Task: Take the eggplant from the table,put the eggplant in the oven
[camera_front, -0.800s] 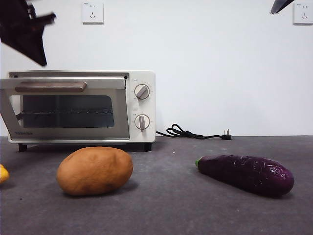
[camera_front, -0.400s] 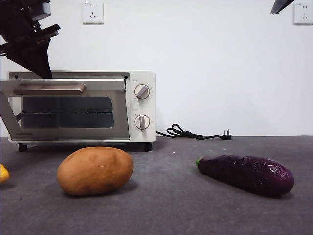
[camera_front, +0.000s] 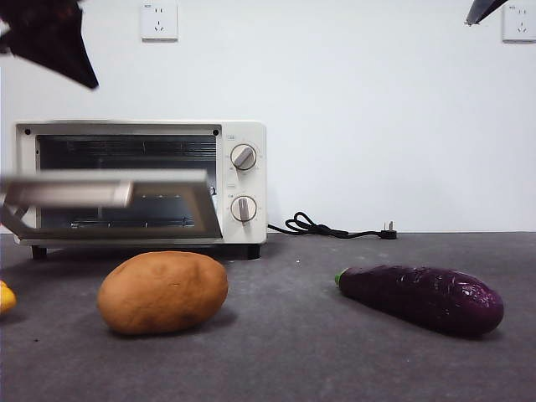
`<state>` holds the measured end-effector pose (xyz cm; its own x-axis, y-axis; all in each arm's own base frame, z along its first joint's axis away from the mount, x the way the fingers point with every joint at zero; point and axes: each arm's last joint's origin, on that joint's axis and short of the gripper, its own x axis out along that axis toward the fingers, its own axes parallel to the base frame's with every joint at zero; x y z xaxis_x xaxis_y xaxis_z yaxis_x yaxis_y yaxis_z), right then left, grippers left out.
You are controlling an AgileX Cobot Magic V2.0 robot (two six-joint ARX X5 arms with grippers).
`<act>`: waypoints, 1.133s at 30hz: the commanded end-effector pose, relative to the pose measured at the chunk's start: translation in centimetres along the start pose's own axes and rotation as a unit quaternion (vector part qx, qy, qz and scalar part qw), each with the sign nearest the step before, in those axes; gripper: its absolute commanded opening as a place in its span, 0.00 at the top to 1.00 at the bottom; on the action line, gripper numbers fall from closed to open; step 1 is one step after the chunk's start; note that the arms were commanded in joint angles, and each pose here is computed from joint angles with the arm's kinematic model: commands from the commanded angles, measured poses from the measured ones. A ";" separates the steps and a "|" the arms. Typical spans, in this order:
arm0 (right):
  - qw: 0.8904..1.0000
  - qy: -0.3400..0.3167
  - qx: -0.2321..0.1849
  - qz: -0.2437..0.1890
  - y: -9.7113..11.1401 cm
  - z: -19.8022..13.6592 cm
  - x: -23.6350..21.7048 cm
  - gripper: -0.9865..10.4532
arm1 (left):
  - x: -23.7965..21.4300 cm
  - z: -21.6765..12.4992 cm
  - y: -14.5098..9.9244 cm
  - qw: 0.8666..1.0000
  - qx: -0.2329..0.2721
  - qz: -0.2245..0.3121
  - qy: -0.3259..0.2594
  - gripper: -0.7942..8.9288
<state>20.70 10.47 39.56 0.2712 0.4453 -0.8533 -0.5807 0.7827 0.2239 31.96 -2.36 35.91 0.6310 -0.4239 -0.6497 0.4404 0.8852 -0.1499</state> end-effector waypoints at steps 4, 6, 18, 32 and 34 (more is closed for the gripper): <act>1.000 -0.007 -0.006 -0.001 0.1 0.1 -0.1 0.42 | -4.4 0.3 -2.0 0.998 0.014 0.005 -0.057 0.92; 1.000 -0.007 -0.006 -0.001 0.1 0.1 -0.1 0.42 | -5.7 0.3 -2.6 0.997 0.020 0.008 -0.073 0.92; 1.000 0.005 -0.003 -0.021 -0.1 -0.1 -0.1 0.42 | -14.5 -1.1 -6.5 0.982 0.047 0.052 -0.174 0.92; 0.998 0.046 0.009 -0.030 -1.1 -1.1 3.2 0.42 | -23.1 -6.3 -10.6 0.954 0.052 0.164 -0.245 0.92; 0.998 0.056 0.012 -0.030 -1.5 -1.6 4.6 0.42 | -23.5 -6.8 -10.9 0.953 0.052 0.165 -0.247 0.92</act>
<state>21.45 10.62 35.43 0.2374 0.3615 -0.9016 -0.5503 0.8149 0.1819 7.79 -0.74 47.98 0.9590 -0.1917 -0.2085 0.2161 0.9711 0.1011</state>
